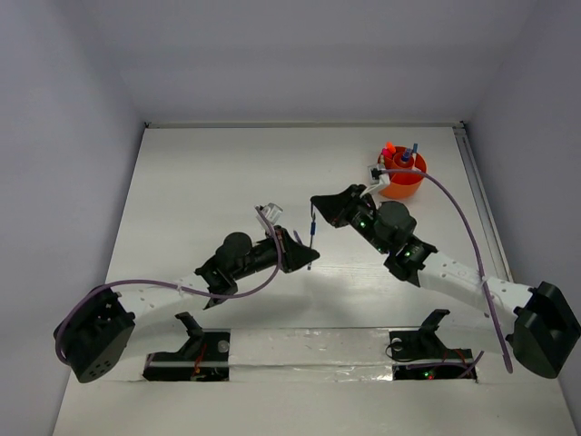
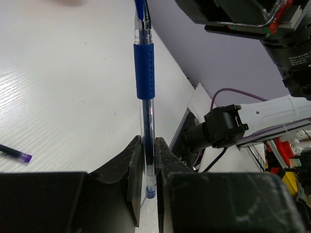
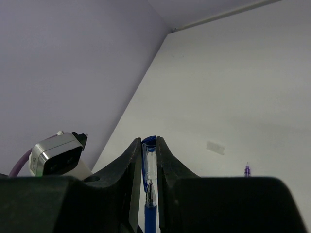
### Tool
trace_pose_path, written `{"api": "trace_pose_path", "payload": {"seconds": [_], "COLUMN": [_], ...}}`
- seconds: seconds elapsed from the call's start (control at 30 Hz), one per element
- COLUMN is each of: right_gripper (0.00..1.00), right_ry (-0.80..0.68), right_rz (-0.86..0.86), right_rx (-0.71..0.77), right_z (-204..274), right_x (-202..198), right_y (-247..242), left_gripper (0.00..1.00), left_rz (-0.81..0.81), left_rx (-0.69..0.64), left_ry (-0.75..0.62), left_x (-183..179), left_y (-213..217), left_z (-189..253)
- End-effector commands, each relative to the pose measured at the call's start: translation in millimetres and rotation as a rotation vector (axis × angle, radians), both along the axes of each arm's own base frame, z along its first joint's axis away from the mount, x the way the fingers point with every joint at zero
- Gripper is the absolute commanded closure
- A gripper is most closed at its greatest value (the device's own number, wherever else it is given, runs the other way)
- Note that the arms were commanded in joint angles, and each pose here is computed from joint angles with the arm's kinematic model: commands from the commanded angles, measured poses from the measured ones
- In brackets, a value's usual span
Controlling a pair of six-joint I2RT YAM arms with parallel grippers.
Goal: Sort the stationery into containers
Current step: Close the pen cap on the pen.
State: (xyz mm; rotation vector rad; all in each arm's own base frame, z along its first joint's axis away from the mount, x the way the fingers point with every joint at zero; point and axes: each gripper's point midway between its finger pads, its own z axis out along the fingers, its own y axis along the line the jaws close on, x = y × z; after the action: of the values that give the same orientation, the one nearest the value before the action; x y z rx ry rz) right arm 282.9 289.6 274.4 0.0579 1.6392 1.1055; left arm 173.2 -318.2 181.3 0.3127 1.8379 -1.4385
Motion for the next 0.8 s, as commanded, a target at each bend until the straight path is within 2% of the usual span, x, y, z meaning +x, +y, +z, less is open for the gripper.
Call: {"api": "trace_pose_path", "payload": {"seconds": [0.0,0.77], "right_gripper": [1.00,1.00], "right_ry": [-0.067,-0.109], "right_rz": [0.011,0.041], "right_rx": [0.067,0.126], "right_z": [24,19], "right_x": [-5,-21], "right_y": [0,3], "left_gripper": [1.00,1.00], "left_rz": [-0.002,0.056], "left_rx": [-0.114,-0.194], "left_ry": [-0.089,-0.124], "left_x": [3,11], "left_y": [-5,-1], "left_z": [43,72]}}
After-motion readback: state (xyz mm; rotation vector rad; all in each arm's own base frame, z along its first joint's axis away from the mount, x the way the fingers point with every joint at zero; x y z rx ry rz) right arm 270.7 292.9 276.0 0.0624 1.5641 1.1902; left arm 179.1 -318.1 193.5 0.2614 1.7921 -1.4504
